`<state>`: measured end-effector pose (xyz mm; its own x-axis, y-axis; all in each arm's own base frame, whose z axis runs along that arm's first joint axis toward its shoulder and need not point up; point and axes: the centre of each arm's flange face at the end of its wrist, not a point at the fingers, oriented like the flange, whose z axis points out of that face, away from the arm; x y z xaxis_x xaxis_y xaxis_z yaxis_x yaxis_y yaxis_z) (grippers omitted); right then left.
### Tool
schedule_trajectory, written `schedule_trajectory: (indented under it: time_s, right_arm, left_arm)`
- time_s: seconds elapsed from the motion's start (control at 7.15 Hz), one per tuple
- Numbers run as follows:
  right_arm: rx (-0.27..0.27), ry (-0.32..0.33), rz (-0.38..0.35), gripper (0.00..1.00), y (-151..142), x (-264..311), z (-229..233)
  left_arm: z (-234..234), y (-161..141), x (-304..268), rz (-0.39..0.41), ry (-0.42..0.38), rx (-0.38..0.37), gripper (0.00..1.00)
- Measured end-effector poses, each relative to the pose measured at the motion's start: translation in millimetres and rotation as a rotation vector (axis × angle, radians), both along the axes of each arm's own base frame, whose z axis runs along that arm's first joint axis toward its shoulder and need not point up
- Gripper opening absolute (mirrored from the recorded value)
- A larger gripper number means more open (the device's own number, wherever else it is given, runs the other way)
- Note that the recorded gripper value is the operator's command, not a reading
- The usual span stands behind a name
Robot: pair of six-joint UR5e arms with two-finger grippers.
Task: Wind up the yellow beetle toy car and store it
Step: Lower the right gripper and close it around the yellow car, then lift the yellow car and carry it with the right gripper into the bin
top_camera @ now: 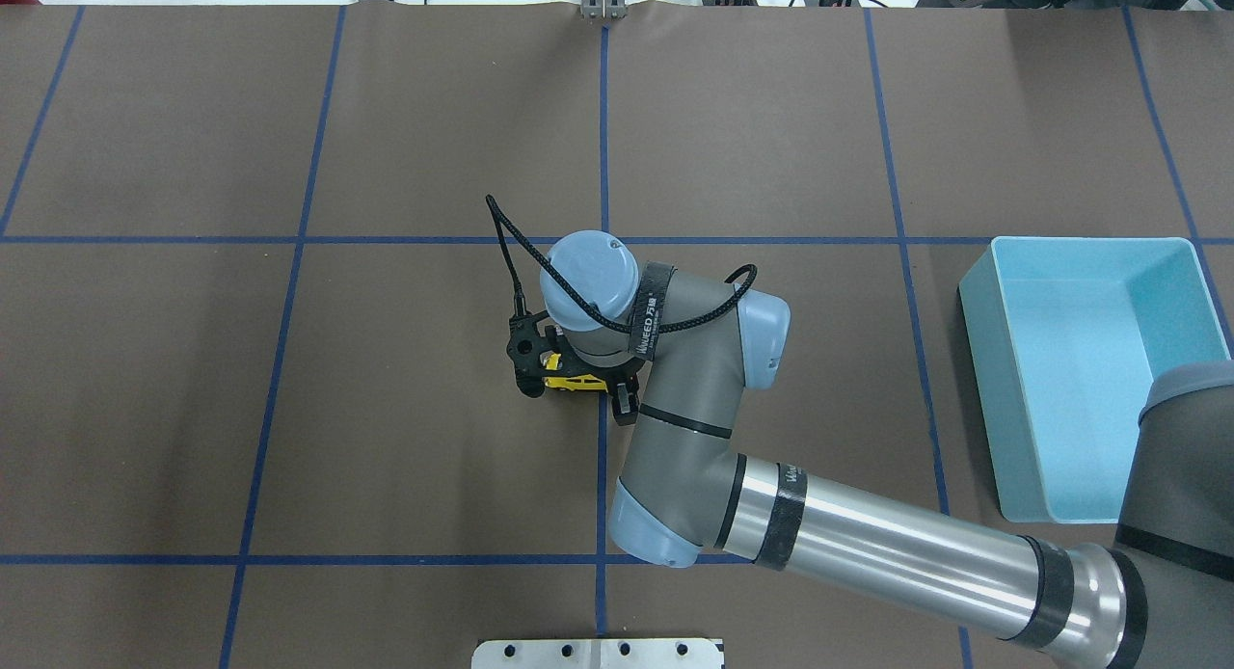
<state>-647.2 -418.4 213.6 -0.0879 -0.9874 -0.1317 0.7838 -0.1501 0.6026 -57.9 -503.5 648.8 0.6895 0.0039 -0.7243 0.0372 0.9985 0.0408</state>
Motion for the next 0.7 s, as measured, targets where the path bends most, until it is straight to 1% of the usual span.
schedule_trajectory:
  time_s: [0.28,0.42,0.56,0.7]
  right_arm:
    - [0.015,0.001,0.002,0.25,-3.1,1.1,-2.1]
    - [0.019,-0.002,0.004,0.08,-4.8,2.7,-4.9]
    - [0.022,-0.008,0.009,0.03,-8.7,6.3,-9.1]
    - [0.025,-0.017,0.025,0.03,-20.6,16.4,-14.9]
  left_arm:
    - [-0.2,-0.1,0.0,0.000,0.000,0.000,1.00]
    - [-0.2,-0.1,0.0,0.000,0.000,0.000,1.00]
    - [-0.3,-0.2,0.0,0.000,0.000,0.001,1.00]
    - [-0.2,-0.1,0.0,0.000,0.000,0.000,1.00]
